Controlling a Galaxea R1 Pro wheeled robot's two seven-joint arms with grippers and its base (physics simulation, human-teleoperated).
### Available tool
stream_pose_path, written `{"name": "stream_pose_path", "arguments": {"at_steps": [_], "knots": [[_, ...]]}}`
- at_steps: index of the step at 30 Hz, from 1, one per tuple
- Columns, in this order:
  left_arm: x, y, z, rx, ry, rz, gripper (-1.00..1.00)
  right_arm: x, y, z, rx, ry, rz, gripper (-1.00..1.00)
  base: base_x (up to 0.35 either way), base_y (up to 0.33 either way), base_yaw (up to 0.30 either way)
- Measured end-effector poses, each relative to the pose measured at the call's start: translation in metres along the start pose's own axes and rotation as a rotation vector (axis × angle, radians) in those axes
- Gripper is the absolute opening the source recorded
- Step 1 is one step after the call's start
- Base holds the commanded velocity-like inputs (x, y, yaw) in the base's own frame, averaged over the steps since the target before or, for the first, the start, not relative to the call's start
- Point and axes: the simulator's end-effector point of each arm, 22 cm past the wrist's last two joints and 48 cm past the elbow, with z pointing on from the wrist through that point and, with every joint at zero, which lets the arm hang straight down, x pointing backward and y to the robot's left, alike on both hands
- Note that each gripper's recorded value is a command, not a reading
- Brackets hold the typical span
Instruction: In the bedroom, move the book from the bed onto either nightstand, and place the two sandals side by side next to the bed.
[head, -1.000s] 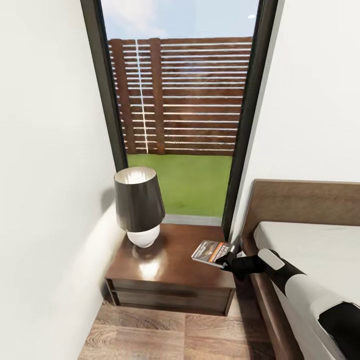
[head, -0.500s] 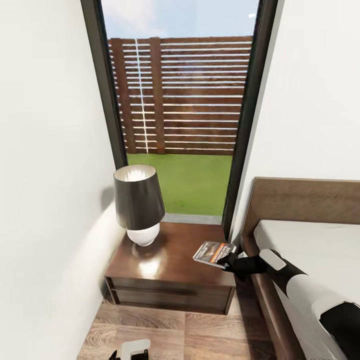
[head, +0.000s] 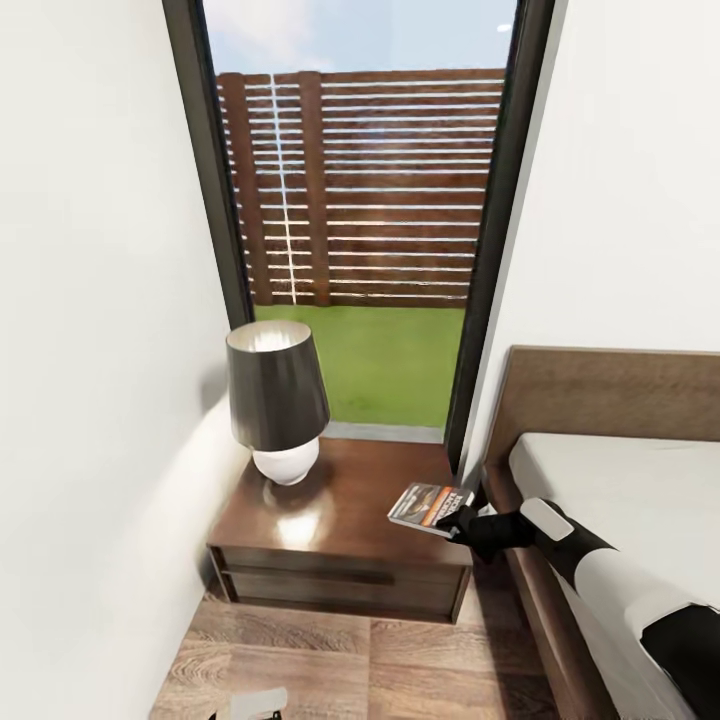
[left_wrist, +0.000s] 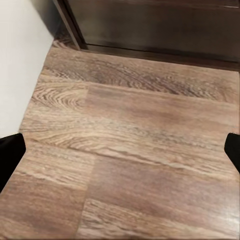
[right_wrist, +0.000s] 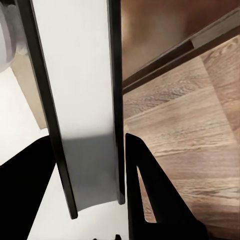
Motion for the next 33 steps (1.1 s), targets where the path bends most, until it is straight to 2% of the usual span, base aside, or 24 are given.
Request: {"name": "stream_pose_path", "arguments": {"at_steps": [17, 23, 33], "knots": [[0.031, -0.004, 0.021, 0.000, 0.003, 0.001, 1.00, 0.005, -0.026, 0.024, -0.001, -0.001, 0.000, -1.00, 0.000, 0.000, 0.000], [0.031, -0.006, 0.021, 0.002, 0.003, 0.002, 1.00, 0.004, -0.027, 0.023, 0.000, -0.002, 0.001, -1.00, 0.000, 0.000, 0.000], [0.031, -0.008, 0.020, 0.003, 0.005, 0.000, 1.00, 0.003, -0.028, 0.022, 0.000, -0.003, 0.001, -1.00, 0.266, 0.000, 0.000]]}}
